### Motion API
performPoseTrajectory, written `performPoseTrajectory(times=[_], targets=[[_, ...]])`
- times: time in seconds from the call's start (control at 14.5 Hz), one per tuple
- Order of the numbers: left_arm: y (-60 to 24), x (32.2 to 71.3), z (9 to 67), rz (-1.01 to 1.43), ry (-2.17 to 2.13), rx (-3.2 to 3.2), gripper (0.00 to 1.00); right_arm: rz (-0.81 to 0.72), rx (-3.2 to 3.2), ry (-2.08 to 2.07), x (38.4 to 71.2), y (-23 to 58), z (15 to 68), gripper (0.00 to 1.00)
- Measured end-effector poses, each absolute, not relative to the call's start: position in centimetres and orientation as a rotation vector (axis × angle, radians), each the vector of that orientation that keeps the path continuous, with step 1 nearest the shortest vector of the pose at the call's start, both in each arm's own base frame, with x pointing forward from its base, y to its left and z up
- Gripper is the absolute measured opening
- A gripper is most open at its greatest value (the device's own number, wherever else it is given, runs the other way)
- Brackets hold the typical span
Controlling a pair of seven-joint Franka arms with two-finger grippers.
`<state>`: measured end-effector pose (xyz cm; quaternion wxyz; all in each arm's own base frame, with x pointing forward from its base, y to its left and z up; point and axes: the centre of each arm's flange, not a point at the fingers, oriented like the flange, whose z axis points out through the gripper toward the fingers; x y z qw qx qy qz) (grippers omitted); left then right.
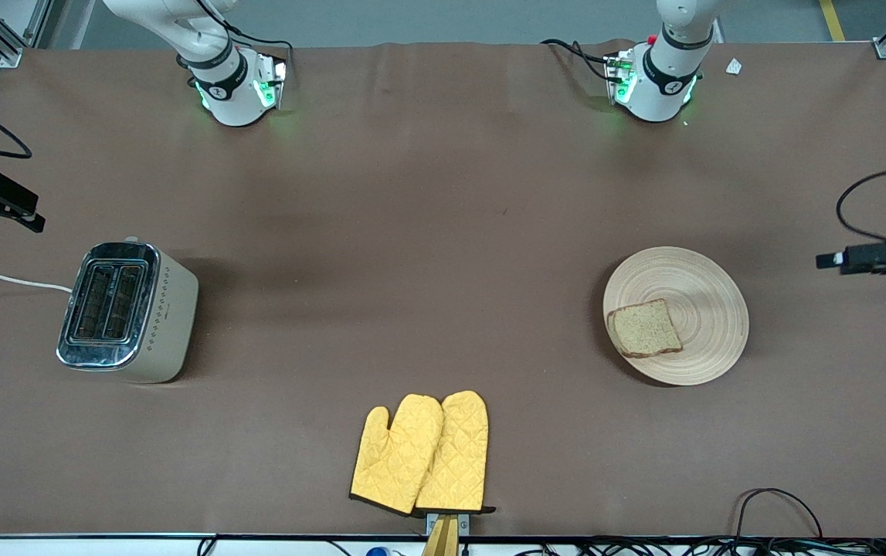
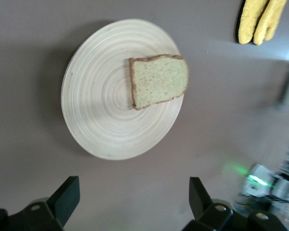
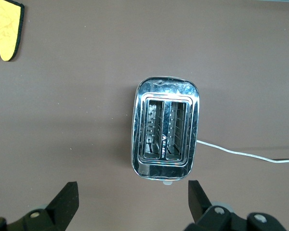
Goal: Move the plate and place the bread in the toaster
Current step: 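Reach the left gripper toward the rim of the wooden plate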
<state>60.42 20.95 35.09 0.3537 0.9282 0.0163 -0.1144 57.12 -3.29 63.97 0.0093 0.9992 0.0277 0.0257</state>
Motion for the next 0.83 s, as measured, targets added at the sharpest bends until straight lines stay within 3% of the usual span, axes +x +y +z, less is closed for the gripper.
performPoseTrajectory(times=[0.14,0.28,0.83], targets=[[21.4,61.0,26.1,-0.318,0.024,2.297,1.00,0.081,3.123,0.086,57.1,-3.3,64.0,1.00],[20.2,61.9,21.4,-0.300,-0.001,2.251,1.00,0.080,3.124,0.086,57.1,-3.3,64.0,1.00],[19.7,62.1,16.6,-0.251,-0.069,2.225,1.00,0.082,3.134,0.087,57.1,-3.2,64.0,1.00]])
